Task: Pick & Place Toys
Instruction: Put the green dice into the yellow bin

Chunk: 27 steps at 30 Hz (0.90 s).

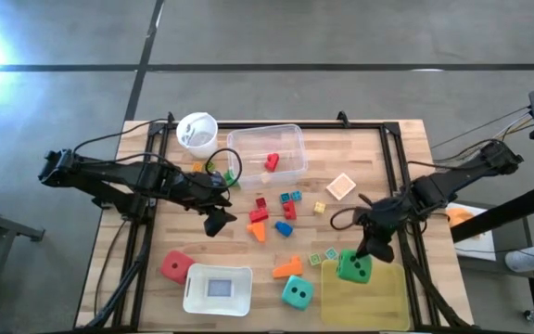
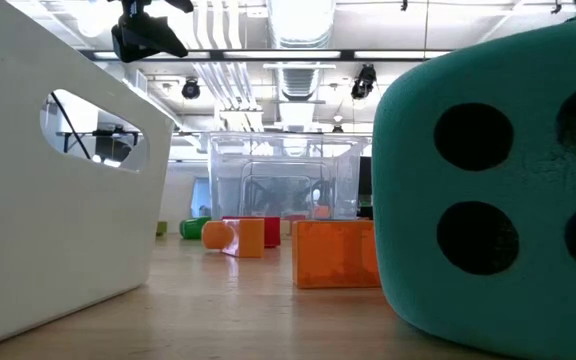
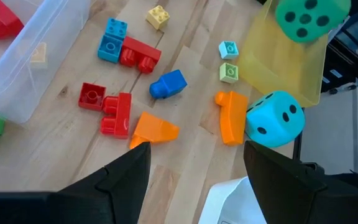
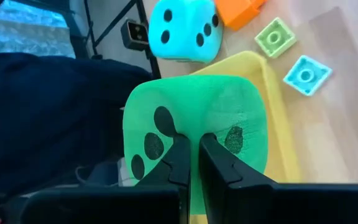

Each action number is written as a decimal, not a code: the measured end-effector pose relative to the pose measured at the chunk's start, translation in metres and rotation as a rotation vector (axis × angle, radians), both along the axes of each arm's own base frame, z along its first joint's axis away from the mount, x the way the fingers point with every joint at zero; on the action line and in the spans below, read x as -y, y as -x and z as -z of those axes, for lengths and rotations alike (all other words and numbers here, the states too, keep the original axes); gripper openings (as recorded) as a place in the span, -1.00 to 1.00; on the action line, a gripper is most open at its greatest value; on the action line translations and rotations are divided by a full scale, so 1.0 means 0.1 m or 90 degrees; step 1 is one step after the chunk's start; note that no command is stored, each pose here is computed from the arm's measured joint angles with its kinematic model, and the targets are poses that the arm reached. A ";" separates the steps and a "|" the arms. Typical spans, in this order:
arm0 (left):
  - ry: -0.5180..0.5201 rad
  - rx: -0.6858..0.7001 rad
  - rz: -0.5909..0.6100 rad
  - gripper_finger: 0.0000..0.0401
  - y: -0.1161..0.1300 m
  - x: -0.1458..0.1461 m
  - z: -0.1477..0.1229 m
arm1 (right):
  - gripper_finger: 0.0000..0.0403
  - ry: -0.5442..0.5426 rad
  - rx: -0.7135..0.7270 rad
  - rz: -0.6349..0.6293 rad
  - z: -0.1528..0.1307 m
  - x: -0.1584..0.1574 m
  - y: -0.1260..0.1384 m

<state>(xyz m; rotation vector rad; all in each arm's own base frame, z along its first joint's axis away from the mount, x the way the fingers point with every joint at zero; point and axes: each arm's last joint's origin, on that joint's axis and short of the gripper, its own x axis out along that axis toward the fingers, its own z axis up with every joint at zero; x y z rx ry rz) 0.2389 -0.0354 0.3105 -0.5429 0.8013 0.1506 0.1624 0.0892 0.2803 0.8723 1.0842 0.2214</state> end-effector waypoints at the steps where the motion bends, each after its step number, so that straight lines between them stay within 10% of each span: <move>1: 0.000 0.000 0.000 0.31 0.00 0.00 0.00 | -0.97 -0.002 -0.002 -0.004 0.01 -0.04 -0.01; 27: 0.011 -0.004 0.061 0.31 0.01 0.02 0.00 | -0.97 0.041 -0.047 -0.040 0.56 -0.67 -0.46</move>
